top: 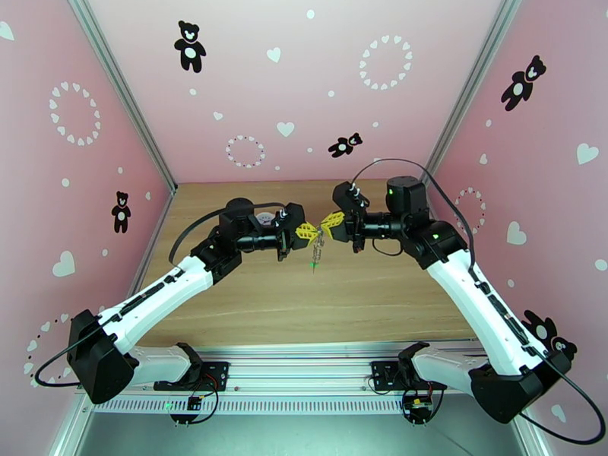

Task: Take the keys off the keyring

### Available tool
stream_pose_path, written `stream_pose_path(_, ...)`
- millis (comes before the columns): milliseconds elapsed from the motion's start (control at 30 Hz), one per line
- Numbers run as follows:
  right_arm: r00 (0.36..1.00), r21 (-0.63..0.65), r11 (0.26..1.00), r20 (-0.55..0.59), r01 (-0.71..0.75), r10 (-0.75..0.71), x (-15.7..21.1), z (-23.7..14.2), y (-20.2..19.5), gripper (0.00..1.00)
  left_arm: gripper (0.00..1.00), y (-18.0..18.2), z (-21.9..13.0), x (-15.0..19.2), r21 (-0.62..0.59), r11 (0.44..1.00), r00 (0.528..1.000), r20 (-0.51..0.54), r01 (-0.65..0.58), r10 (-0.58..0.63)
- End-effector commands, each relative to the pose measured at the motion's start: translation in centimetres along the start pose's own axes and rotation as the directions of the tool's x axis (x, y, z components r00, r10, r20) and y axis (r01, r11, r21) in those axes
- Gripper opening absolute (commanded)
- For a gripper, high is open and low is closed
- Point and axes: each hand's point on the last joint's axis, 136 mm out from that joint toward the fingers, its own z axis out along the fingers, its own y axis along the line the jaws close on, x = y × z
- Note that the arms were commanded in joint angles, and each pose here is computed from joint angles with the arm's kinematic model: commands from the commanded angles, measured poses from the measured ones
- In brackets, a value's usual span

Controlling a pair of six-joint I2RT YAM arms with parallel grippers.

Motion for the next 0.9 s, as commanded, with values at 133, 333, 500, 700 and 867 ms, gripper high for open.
stream_pose_path(133, 0.999, -0.056, 0.998, -0.011, 0.039, -0.039, -1.0, -1.0, 2.4, 0.19, 0.0, -0.7, -0.9, -2.3, 0.043, 0.995, 0.996, 0.01, -0.091, 0.091)
stream_pose_path(333, 1.0, 0.018, 1.0, -0.026, -0.015, 0.015, -1.6, -1.5, 1.7, 0.39, 0.0, -0.2, -0.9, -2.5, 0.015, 0.994, 0.994, -0.006, -0.108, 0.108)
stream_pose_path(500, 0.964, 0.284, 0.922, 0.025, -0.262, 0.266, -2.0, -1.7, -1.7, 0.55, 0.0, 1.6, -0.7, -1.5, -0.096, 0.993, 0.997, -0.042, -0.07, 0.066)
stream_pose_path(700, 0.885, 0.435, 0.782, 0.085, -0.447, 0.458, -1.0, -1.6, -3.2, 0.6, 0.0, 2.4, -0.2, 0.1, -0.143, 0.988, 0.995, -0.096, -0.051, 0.037)
stream_pose_path(867, 0.859, 0.49, 0.73, 0.083, -0.476, 0.505, -0.7, -1.3, -3.8, 0.63, 0.0, 2.0, 0.3, 0.3, -0.14, 0.988, 0.993, -0.106, -0.063, 0.049)
